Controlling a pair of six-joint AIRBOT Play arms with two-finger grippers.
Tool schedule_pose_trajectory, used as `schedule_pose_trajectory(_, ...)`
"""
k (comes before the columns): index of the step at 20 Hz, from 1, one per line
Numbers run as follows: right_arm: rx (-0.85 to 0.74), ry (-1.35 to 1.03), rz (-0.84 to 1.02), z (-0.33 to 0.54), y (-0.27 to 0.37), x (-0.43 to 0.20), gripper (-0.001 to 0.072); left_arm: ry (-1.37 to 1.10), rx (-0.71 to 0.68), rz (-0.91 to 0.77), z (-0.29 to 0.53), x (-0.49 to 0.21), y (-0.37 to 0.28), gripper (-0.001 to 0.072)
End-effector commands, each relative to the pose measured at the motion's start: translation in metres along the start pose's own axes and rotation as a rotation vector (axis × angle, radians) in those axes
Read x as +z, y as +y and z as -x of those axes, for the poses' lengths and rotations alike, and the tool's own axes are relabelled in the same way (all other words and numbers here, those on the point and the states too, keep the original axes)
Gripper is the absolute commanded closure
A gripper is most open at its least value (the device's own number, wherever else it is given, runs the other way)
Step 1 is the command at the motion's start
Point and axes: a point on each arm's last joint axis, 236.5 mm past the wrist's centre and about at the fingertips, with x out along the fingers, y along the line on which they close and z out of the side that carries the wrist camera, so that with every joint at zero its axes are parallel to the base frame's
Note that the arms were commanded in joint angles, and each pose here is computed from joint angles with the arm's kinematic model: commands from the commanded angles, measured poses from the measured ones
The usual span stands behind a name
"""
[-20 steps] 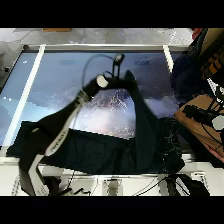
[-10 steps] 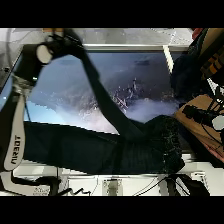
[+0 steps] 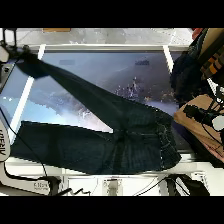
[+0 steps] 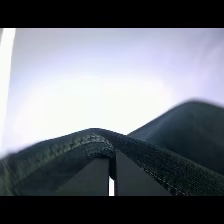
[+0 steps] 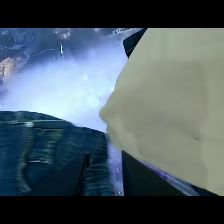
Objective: Fold the clothes and pants, and hang the long-sleeved shirts on hangers.
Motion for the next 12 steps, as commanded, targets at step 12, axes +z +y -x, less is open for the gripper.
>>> schedule_pose_trajectory(12, -0.013, 0.049, 0.048, -0.013, -0.003, -0.009, 0.0686, 0.779, -0.118, 0.271, -0.059, -0.256, 0.008, 0.0688)
